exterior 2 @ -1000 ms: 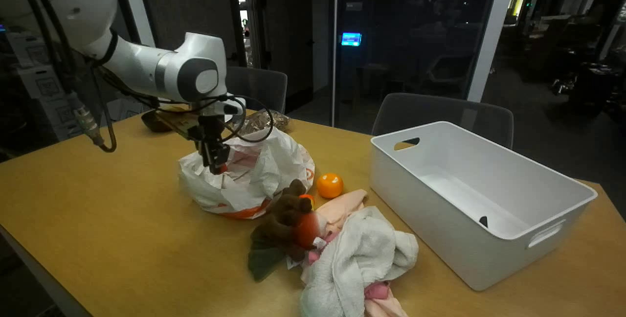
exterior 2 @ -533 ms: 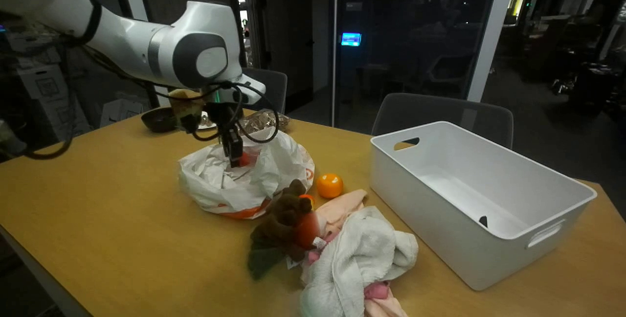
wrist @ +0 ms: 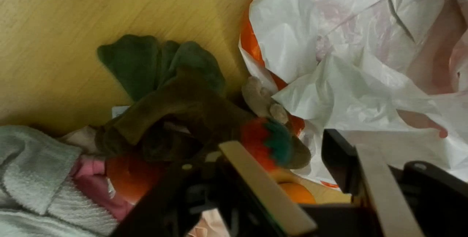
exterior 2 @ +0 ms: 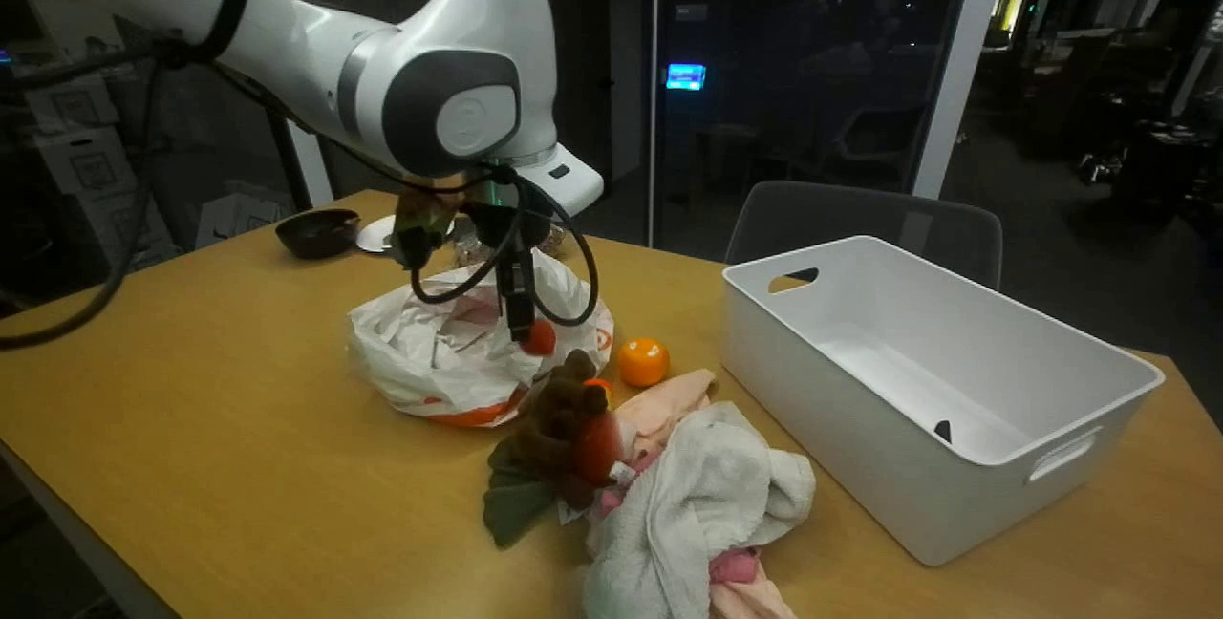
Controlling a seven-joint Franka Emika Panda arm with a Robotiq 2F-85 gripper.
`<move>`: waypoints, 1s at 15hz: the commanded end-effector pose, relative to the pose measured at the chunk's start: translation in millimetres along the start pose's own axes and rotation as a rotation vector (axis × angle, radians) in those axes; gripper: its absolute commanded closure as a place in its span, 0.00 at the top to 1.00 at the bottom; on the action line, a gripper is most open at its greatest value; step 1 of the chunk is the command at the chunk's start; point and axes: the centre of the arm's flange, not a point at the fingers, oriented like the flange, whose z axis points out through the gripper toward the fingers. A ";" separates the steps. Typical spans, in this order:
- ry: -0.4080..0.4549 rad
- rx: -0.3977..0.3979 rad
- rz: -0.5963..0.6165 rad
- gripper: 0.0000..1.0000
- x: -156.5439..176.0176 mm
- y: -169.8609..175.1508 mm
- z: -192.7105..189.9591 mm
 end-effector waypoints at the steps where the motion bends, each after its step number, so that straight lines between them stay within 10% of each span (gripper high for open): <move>1: -0.019 0.053 0.054 0.90 5.0 5.5 -11.1; 15: 0.002 -0.054 -0.085 1.00 -86.0 -41.8 -48.3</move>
